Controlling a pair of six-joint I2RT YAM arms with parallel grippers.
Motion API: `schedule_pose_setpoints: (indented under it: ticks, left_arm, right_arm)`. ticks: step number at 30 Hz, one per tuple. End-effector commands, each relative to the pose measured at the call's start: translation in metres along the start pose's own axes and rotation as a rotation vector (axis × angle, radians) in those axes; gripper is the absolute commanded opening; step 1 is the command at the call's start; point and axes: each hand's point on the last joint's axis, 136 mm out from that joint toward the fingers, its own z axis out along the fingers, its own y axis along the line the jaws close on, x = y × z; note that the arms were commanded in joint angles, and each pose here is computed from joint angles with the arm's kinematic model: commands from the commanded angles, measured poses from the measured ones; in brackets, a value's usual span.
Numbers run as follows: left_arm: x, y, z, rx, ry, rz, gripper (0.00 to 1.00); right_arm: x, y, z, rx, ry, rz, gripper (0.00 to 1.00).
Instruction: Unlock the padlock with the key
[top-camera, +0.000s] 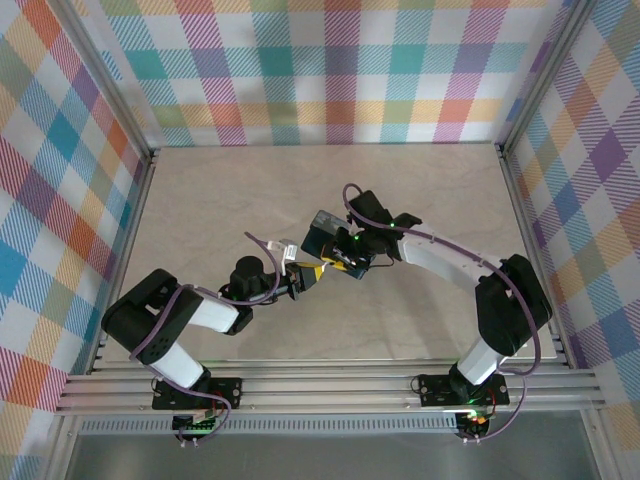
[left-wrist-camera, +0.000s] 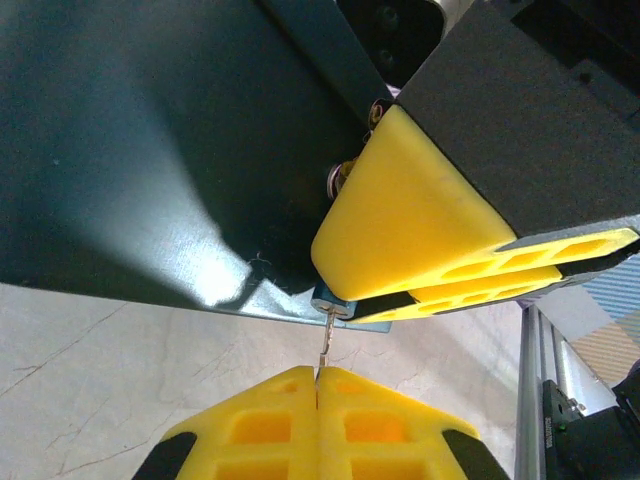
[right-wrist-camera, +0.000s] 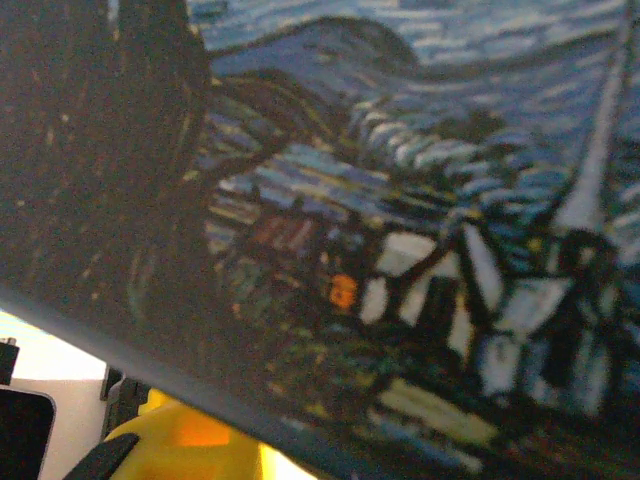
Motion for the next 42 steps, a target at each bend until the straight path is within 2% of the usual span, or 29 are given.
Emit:
schedule_pose_setpoints:
  ticks: [1,18,27,33,38,39,42]
  left_arm:
    - [-0.015,-0.014,0.000,0.041,-0.071,0.061,0.00]
    - [-0.021,-0.018,-0.002,0.026,-0.065,0.155,0.00]
    - [-0.022,-0.021,0.005,0.071,-0.072,0.105,0.00]
    - [-0.026,-0.026,0.009,0.101,-0.077,0.098,0.00]
    - [-0.023,-0.020,0.012,0.073,-0.055,0.079,0.00]
    - [-0.020,-0.016,0.011,0.055,-0.047,0.070,0.00]
    - [-0.002,-0.003,0.006,0.012,-0.016,0.036,0.00]
  right_arm:
    - [0.019,0.018,-0.008,-0.082,0.073,-0.011,0.00]
    - [0.032,0.012,-0.015,-0.064,0.163,-0.011,0.00]
    - [0.036,0.021,-0.013,-0.114,0.207,0.003,0.00]
    - [0.040,0.013,-0.010,-0.093,0.231,0.005,0.00]
    - [0.034,0.002,-0.007,-0.048,0.171,-0.007,0.01]
    - [0.030,-0.003,-0.006,-0.031,0.144,-0.014,0.06]
    - [0.022,-0.017,0.002,0.007,0.082,-0.021,0.09]
